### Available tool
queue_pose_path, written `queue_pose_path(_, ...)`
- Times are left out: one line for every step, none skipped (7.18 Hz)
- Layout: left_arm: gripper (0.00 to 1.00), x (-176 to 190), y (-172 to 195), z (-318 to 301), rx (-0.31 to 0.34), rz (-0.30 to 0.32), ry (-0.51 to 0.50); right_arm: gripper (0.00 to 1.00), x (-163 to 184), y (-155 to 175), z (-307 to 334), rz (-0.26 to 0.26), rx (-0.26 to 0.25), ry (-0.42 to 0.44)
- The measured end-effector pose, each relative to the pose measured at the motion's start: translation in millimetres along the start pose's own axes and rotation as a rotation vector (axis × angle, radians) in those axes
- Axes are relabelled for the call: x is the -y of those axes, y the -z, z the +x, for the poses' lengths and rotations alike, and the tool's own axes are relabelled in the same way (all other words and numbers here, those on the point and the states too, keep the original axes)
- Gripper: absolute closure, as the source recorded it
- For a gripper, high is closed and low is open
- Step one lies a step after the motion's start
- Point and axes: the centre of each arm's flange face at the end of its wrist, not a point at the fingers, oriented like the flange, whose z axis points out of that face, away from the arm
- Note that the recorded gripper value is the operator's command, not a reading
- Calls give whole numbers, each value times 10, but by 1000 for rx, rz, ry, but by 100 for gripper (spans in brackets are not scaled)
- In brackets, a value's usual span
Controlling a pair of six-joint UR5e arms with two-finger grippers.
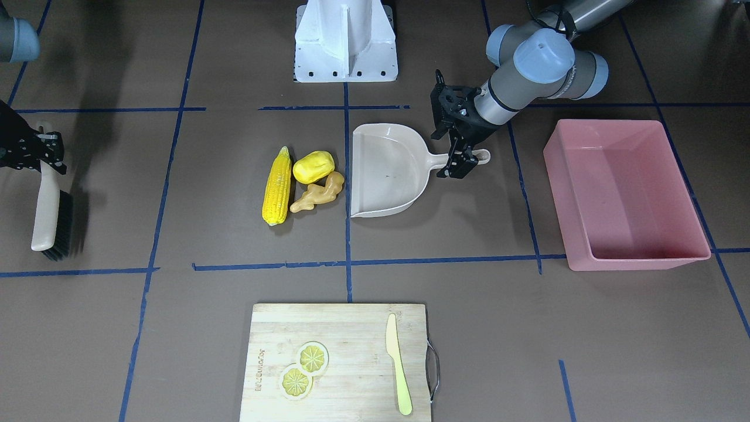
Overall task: Sweep and dump trash into bin
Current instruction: 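Move the left gripper from the pink bin down to the dustpan handle, then grasp the beige dustpan handle with the left gripper and pull it closer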
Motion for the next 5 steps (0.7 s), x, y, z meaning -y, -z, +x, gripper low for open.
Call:
queue_pose_path(0,-47,-107,60,-17,-14,2,100,1,2,1,1,0,0)
queue_pose_path(0,-109,-184,98,-29,-28,5,100,-1,3,5,1,0,-1)
queue_pose_path(0,-147,-219,118,-35,-35,8,100,-4,2,7,0,1,-1)
queue_pose_path(1,-176,-231,131,-39,-38,9,100,-4,3,6,0,1,-1)
queue_pose_path(5,-192,-233,138,-43,-37,9,100,-5,5,5,0,2,-1)
